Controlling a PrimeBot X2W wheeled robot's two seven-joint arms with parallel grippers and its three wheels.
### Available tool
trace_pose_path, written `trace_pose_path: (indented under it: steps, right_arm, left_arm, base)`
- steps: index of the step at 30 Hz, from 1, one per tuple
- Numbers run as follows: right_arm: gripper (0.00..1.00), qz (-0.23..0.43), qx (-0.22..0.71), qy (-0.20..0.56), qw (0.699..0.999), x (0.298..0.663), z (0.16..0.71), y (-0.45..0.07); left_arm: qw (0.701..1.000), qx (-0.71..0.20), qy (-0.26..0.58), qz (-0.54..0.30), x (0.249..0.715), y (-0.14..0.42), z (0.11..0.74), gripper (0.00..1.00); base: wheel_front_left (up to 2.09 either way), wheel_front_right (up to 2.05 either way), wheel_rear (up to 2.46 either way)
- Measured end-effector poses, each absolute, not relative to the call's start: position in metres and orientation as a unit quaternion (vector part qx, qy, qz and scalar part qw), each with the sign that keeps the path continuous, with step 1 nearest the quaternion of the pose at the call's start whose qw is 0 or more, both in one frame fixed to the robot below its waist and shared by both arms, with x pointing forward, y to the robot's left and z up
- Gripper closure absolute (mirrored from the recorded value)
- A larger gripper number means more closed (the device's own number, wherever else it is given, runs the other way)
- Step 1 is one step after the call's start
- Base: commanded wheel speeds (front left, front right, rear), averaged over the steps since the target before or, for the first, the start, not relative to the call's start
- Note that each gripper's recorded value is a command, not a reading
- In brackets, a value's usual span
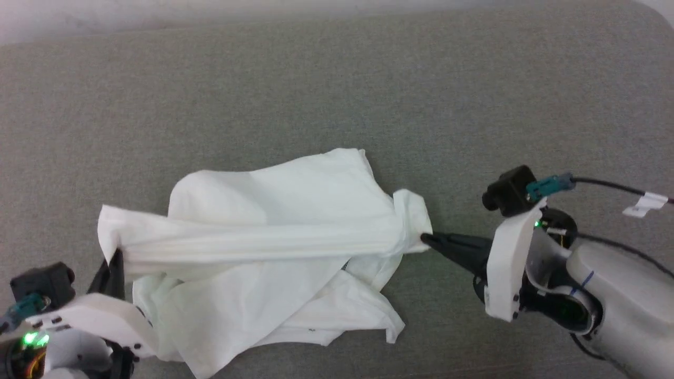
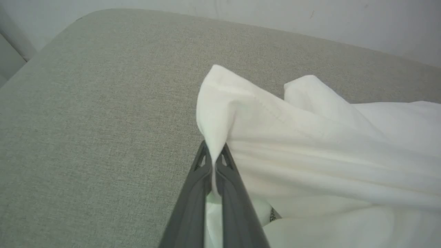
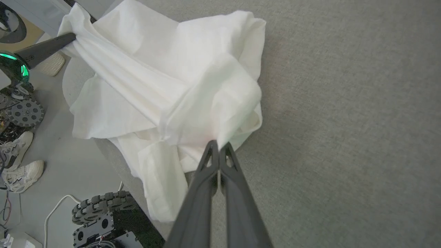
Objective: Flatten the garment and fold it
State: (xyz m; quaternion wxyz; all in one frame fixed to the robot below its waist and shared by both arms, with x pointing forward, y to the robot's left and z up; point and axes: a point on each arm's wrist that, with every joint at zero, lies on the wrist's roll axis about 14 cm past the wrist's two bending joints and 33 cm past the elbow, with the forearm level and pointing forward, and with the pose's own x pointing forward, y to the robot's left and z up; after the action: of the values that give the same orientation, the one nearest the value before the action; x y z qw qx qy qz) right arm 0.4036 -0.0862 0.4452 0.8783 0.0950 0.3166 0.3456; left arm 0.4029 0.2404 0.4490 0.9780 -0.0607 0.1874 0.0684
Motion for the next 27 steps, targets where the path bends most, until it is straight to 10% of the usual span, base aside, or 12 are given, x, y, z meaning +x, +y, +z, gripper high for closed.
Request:
trace_pose_path:
  steps: [8, 10, 11, 13, 14, 15, 27]
  right_arm:
    - [0.95, 0.339, 0.080, 0.351, 0.869, 0.361, 0.419, -0.085]
    - [0.44, 0.344, 0.054, 0.364, 0.864, 0.349, 0.411, -0.085]
    - [0.00, 0.341, 0.052, 0.364, 0.865, 0.346, 0.410, -0.085]
    - [0.00, 0.341, 0.037, 0.375, 0.861, 0.337, 0.404, -0.084]
    - [0.00, 0.339, 0.040, 0.374, 0.862, 0.334, 0.403, -0.083]
    - [0.00, 0.335, 0.044, 0.375, 0.863, 0.332, 0.403, -0.081]
    - [0.00, 0.233, 0.077, 0.267, 0.932, 0.336, 0.443, -0.103]
  left_arm:
    - [0.963, -0.078, 0.243, 0.084, 0.368, 0.239, 0.421, 1.00]
    - [0.958, -0.077, 0.266, 0.081, 0.358, 0.236, 0.411, 0.93]
    - [0.955, -0.081, 0.273, 0.082, 0.355, 0.234, 0.407, 0.83]
    - [0.952, -0.089, 0.281, 0.080, 0.350, 0.231, 0.403, 0.47]
    - [0.951, -0.089, 0.284, 0.080, 0.348, 0.230, 0.401, 0.06]
    - [0.951, -0.088, 0.285, 0.080, 0.347, 0.230, 0.401, 0.00]
    - [0.985, -0.022, 0.137, 0.102, 0.353, 0.249, 0.457, 0.00]
  base:
    - [0.00, 0.00, 0.00]
    - [0.00, 0.00, 0.00]
    - [0.00, 0.00, 0.00]
    - [0.00, 0.00, 0.00]
    - [0.00, 0.00, 0.00]
    - [0.00, 0.00, 0.00]
    - [0.00, 0.00, 0.00]
